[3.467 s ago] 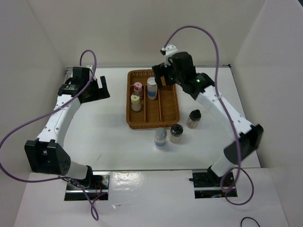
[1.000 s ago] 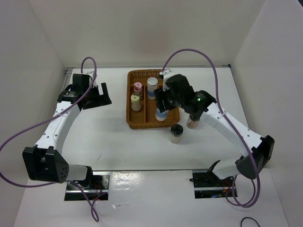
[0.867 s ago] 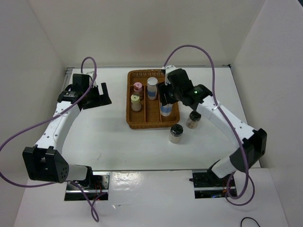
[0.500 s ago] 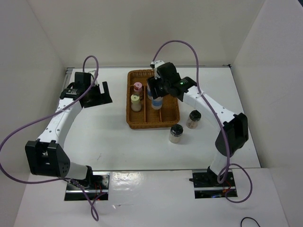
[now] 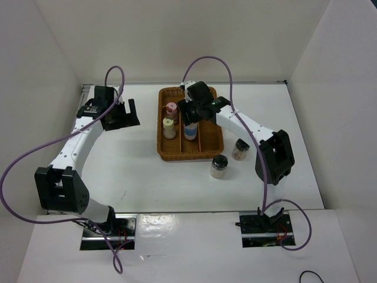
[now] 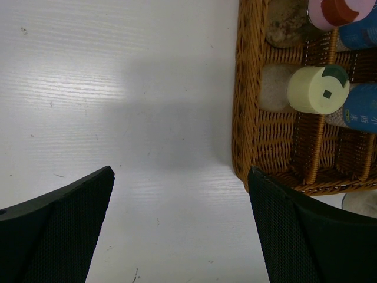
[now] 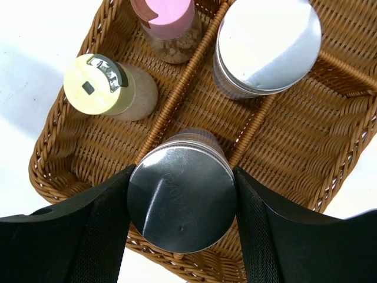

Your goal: Organize the condiment bottles

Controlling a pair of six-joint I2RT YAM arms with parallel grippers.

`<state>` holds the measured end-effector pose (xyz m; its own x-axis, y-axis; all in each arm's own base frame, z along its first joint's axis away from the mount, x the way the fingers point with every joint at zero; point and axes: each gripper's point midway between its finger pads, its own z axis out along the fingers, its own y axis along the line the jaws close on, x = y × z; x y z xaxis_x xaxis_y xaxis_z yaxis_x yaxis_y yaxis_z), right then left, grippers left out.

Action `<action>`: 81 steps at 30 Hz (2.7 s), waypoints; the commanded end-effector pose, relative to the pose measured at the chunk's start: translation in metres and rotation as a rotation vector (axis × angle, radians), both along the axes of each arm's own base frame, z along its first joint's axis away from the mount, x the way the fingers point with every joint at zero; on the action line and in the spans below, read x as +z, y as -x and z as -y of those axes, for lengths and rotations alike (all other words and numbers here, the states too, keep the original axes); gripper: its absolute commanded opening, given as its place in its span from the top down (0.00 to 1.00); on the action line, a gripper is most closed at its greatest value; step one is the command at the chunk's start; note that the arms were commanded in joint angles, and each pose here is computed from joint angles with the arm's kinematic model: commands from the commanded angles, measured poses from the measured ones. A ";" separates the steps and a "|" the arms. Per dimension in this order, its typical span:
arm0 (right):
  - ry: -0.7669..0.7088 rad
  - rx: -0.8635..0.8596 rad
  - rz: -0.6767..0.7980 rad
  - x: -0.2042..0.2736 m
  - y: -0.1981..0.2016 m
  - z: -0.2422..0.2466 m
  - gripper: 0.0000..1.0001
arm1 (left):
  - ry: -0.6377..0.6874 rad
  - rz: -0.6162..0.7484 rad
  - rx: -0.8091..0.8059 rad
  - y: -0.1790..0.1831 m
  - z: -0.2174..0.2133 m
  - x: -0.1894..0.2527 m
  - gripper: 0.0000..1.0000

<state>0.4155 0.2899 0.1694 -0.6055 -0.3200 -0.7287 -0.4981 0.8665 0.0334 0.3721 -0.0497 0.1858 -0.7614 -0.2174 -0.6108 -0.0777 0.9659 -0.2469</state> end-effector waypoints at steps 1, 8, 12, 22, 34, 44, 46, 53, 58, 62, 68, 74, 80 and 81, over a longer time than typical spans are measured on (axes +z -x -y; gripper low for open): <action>-0.079 -0.009 0.126 0.036 -0.024 -0.015 0.54 | -0.006 0.062 -0.020 -0.013 -0.001 0.017 0.00; -0.055 -0.019 0.126 0.019 -0.033 -0.016 0.54 | -0.006 0.054 -0.033 -0.013 0.001 0.014 0.00; -0.036 -0.012 0.112 0.010 -0.035 -0.017 0.54 | -0.006 0.054 -0.033 -0.013 0.001 0.014 0.00; -0.002 -0.042 0.089 -0.004 -0.032 -0.008 0.21 | -0.006 0.054 -0.033 -0.013 0.001 0.014 0.00; -0.079 -0.114 0.232 0.098 -0.009 0.022 0.01 | -0.005 0.072 -0.033 -0.014 0.001 0.021 0.00; -0.186 -0.445 0.340 0.151 0.056 0.151 0.05 | 0.016 0.078 -0.040 -0.007 0.004 0.024 0.00; -0.176 -0.551 0.262 0.121 0.071 0.183 0.13 | 0.029 0.075 -0.039 -0.004 0.006 0.023 0.00; -0.093 -0.717 0.107 0.048 0.098 0.233 0.17 | 0.056 0.055 -0.052 0.005 0.011 0.014 0.00; -0.051 -0.744 0.027 0.018 0.093 0.234 0.22 | 0.056 0.055 -0.052 0.005 0.011 0.014 0.00; -0.022 -0.753 -0.021 -0.003 0.090 0.232 0.26 | 0.056 0.055 -0.052 0.005 0.011 0.014 0.00; -0.002 -0.760 -0.055 -0.018 0.088 0.232 0.36 | 0.042 0.047 -0.040 0.004 0.008 0.013 0.00; -0.015 -0.767 -0.070 -0.023 0.086 0.229 0.40 | 0.030 0.041 -0.053 -0.002 0.007 0.010 0.00; 0.000 -0.769 -0.108 -0.037 0.090 0.228 0.44 | 0.024 0.033 -0.060 -0.002 0.007 0.007 0.00; 0.000 -0.769 -0.108 -0.037 0.090 0.228 0.45 | 0.024 0.033 -0.060 -0.002 0.007 0.007 0.00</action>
<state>0.3205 0.0626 0.1346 -0.7401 0.1934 -0.6441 0.2271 0.9734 0.0312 0.3652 -0.0583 0.1857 -0.7702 -0.1941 -0.6075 -0.0249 0.9610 -0.2754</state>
